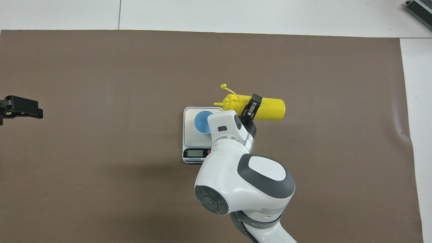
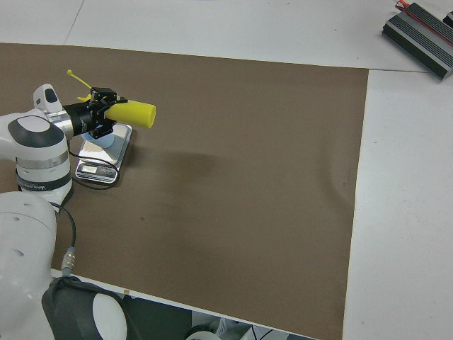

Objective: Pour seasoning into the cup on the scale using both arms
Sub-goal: 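Carry the bottle back to its spot with the right gripper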

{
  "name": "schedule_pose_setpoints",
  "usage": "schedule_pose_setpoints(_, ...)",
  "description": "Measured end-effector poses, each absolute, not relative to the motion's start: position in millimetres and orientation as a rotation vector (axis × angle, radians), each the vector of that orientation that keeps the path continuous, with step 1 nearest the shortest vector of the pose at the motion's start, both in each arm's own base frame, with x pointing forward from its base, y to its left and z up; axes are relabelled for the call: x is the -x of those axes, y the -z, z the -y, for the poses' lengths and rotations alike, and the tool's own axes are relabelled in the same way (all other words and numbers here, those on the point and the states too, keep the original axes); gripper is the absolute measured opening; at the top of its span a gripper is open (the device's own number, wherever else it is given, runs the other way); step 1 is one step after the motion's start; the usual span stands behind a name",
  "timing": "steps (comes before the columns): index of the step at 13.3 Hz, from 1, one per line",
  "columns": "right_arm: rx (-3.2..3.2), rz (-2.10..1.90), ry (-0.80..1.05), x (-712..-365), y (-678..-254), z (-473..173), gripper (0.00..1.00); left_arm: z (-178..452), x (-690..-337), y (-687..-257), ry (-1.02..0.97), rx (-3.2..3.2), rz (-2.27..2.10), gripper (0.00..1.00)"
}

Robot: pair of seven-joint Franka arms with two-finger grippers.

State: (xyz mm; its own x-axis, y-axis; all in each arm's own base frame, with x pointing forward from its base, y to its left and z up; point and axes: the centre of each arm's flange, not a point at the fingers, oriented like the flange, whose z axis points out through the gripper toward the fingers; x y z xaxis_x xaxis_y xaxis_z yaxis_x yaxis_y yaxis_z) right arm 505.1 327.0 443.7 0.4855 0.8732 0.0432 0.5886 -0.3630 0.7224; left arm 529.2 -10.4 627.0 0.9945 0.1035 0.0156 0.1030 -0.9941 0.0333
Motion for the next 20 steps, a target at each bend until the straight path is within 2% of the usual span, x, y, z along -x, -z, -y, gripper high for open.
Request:
schedule_pose_setpoints(6,-2.414,-1.183,-0.667,-532.5,-474.2,-257.7,0.47,10.4,-529.2,-627.0,-0.027,-3.105,-0.161,1.0)
schedule_pose_setpoints(14,-2.734,-1.097,-0.796,-559.0,-464.1,-165.3,0.47,10.4,-529.2,-627.0,-0.027,-3.105,-0.161,1.0)
schedule_pose_setpoints(20,-2.809,-1.311,-0.991,-572.7,-445.0,-45.7,0.47,10.4,-529.2,-627.0,-0.027,-3.105,-0.161,1.0)
